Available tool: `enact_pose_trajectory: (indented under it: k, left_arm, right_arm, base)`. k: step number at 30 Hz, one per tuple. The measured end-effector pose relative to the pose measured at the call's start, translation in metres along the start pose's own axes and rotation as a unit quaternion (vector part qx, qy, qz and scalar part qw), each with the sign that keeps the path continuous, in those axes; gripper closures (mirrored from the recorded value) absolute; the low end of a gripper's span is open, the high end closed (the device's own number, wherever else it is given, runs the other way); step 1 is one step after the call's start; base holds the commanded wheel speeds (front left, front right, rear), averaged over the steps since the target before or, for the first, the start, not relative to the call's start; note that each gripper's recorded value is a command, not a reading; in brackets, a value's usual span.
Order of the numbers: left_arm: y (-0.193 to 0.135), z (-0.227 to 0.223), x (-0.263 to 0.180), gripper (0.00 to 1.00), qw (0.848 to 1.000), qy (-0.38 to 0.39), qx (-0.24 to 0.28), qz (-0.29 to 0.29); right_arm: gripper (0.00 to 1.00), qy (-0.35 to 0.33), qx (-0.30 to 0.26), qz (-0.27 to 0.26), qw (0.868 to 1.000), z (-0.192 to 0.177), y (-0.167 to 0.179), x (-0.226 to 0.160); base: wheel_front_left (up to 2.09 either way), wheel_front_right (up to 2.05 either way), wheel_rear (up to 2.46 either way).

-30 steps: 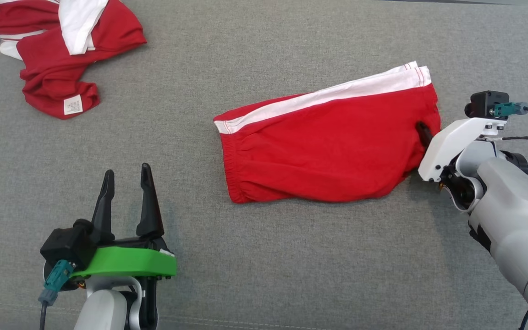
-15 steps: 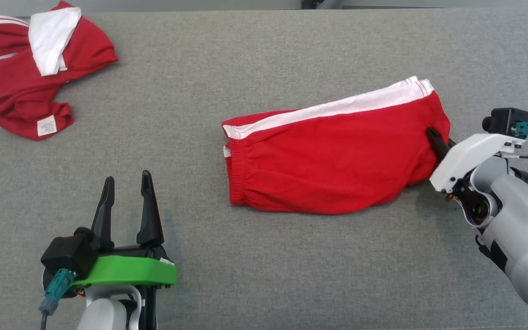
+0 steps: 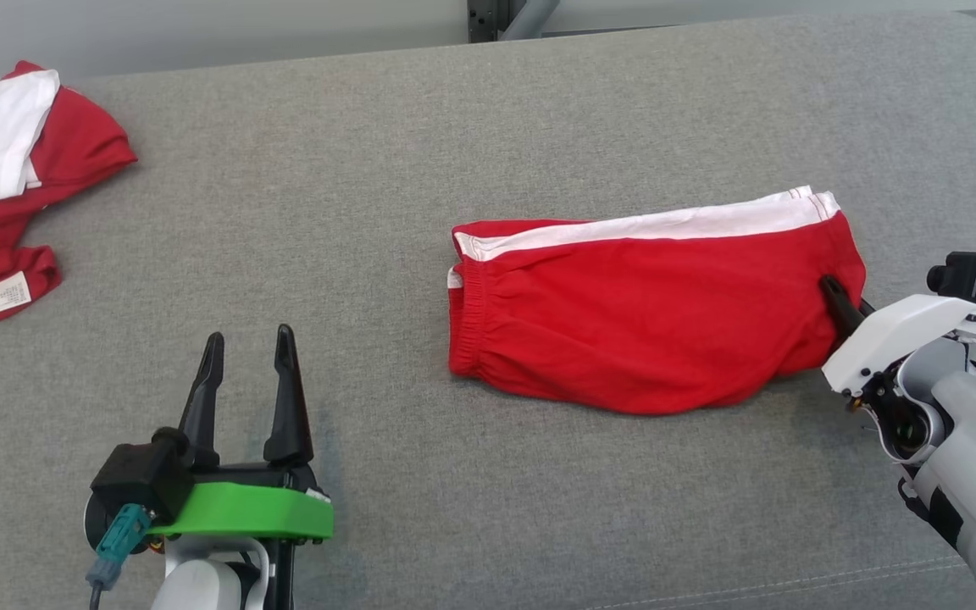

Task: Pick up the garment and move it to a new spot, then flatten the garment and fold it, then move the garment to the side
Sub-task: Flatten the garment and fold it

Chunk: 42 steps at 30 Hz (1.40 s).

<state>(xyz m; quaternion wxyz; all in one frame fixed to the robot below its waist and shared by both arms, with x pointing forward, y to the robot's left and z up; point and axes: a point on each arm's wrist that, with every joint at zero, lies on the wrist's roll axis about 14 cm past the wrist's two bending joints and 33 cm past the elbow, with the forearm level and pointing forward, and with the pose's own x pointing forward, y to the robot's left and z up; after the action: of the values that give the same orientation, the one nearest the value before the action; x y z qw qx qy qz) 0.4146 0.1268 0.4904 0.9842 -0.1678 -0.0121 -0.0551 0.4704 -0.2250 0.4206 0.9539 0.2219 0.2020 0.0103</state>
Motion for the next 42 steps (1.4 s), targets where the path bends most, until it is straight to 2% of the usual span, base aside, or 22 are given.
enact_pose_trajectory:
  k: [5,10,18,26,31,42]
  left_arm:
    - [-0.005,0.002,-0.001,0.0,1.0,-0.002,0.005,-0.009]
    - [-0.005,0.005,-0.006,0.0,1.0,-0.005,0.01,-0.007]
    - [0.003,0.015,-0.022,0.0,1.0,-0.016,0.015,0.012]
    - [0.025,0.027,-0.039,0.0,0.998,-0.03,0.021,0.05]
    - [0.036,0.031,-0.046,0.0,0.997,-0.036,0.02,0.067]
    - [0.051,0.036,-0.058,0.0,0.994,-0.041,0.019,0.096]
  right_arm:
    - [1.0,-0.016,0.004,0.007,1.0,0.006,0.006,-0.004]
    - [1.0,-0.043,-0.007,0.043,0.998,0.02,0.03,-0.007]
    - [1.0,-0.063,-0.049,0.147,0.986,0.029,0.106,-0.016]
    - [1.0,-0.046,-0.056,0.236,0.969,0.008,0.185,-0.023]
    - [1.0,-0.027,-0.04,0.251,0.967,-0.009,0.213,-0.018]
    - [1.0,0.033,-0.065,0.251,0.965,-0.057,0.235,-0.006]
  base:
    - [0.0,0.0,0.0]
    - [0.0,0.0,0.0]
    - [0.0,0.0,0.0]
    - [0.0,0.0,0.0]
    - [0.0,0.0,0.0]
    - [0.0,0.0,0.0]
